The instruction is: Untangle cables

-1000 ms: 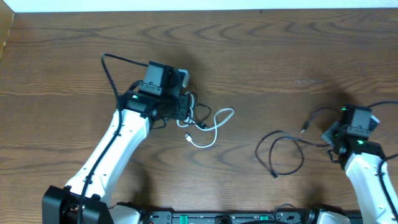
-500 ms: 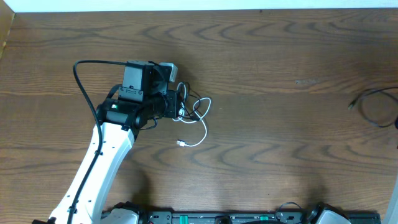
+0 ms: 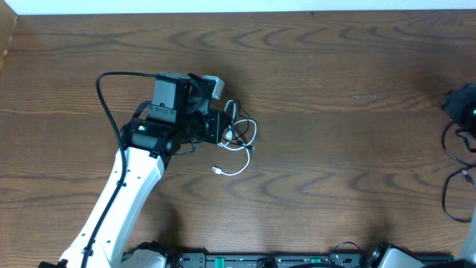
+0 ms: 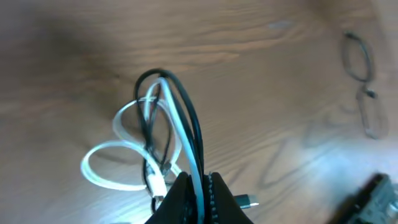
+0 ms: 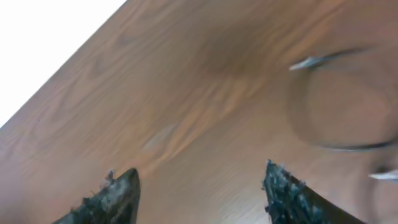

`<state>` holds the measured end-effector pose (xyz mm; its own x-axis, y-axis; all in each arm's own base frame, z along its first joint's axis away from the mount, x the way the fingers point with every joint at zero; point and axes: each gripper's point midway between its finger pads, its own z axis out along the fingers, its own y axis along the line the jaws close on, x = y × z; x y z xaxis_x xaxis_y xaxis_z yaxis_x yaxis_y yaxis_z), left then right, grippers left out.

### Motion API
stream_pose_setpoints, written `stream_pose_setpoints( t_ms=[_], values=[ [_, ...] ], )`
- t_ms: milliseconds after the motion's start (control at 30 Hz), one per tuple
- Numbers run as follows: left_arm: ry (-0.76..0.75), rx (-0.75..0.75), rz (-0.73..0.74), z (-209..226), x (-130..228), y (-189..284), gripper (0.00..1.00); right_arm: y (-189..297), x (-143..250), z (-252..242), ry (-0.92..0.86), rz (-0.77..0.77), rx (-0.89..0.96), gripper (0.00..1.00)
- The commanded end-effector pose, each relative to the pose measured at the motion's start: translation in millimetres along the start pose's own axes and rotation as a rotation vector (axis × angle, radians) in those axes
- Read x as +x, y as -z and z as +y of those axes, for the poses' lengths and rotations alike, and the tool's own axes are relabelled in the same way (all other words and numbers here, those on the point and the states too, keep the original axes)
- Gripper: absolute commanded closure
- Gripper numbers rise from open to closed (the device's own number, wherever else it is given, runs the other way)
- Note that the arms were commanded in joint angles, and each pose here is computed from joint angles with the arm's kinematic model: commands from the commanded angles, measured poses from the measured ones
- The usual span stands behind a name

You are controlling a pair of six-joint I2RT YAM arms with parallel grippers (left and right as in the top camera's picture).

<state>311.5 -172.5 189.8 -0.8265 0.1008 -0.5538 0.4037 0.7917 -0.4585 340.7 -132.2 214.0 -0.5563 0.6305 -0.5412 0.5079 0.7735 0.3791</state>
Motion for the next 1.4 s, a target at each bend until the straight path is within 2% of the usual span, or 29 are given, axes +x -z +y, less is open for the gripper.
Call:
stream_pose_setpoints(
  t_ms=[0, 167, 233, 300, 500, 533, 633, 733, 867, 900, 967, 1000, 1033, 1100, 1200, 1300, 1367],
  values=[
    [-0.131, 0.222, -0.012, -50, -4, 4, 0.93, -3, 56, 64, 0.114, 0.261, -0.353, 0.32],
    [-0.282, 0.481, -0.02, -96, 2, 17, 0.92, -3, 123, 82, 0.322, 0.495, -0.405, 0.27],
    [-0.287, 0.488, -0.025, -97, 1, 18, 0.92, -1, 145, 90, 0.389, 0.571, -0.427, 0.24],
    [-0.291, 0.488, -0.031, -97, 0, 18, 0.92, 3, 176, 104, 0.49, 0.662, -0.465, 0.16],
    [-0.291, 0.572, -0.022, -109, 4, 25, 0.93, 5, 232, 141, 0.685, 0.754, -0.553, 0.14],
    [-0.292, 0.604, -0.019, -114, 5, 28, 0.93, 2, 246, 153, 0.749, 0.747, -0.587, 0.19],
    [-0.292, 0.619, -0.017, -116, 5, 29, 0.93, -5, 263, 166, 0.798, 0.74, -0.623, 0.22],
    [-0.308, 0.712, -0.021, -128, 6, 39, 0.93, -15, 275, 175, 0.767, 0.722, -0.632, 0.32],
    [-0.334, 0.745, -0.041, -133, 3, 43, 0.93, -33, 282, 178, 0.714, 0.673, -0.625, 0.37],
    [-0.335, 0.745, -0.042, -133, 3, 43, 0.93, -40, 284, 174, 0.699, 0.659, -0.597, 0.43],
    [-0.334, 0.744, -0.042, -133, 3, 43, 0.93, -50, 286, 164, 0.674, 0.645, -0.542, 0.69],
    [-0.332, 0.735, -0.042, -132, 3, 42, 0.93, -58, 286, 153, 0.658, 0.636, -0.477, 0.94],
    [-0.331, 0.725, -0.042, -131, 3, 41, 0.92, -63, 285, 145, 0.646, 0.627, -0.425, 0.99],
    [-0.317, 0.675, -0.035, -124, 3, 35, 0.93, -75, 281, 125, 0.617, 0.598, -0.29, 0.99],
    [-0.264, 0.515, 0.003, -100, 8, 20, 0.93, -87, 266, 83, 0.572, 0.533, -0.029, 0.99],
    [-0.222, 0.372, 0.046, -76, 16, 9, 0.93, -90, 250, 58, 0.571, 0.479, 0.127, 0.99],
    [-0.21, 0.329, 0.061, -69, 19, 7, 0.92, -89, 242, 44, 0.537, 0.447, 0.214, 0.99]
  ],
)
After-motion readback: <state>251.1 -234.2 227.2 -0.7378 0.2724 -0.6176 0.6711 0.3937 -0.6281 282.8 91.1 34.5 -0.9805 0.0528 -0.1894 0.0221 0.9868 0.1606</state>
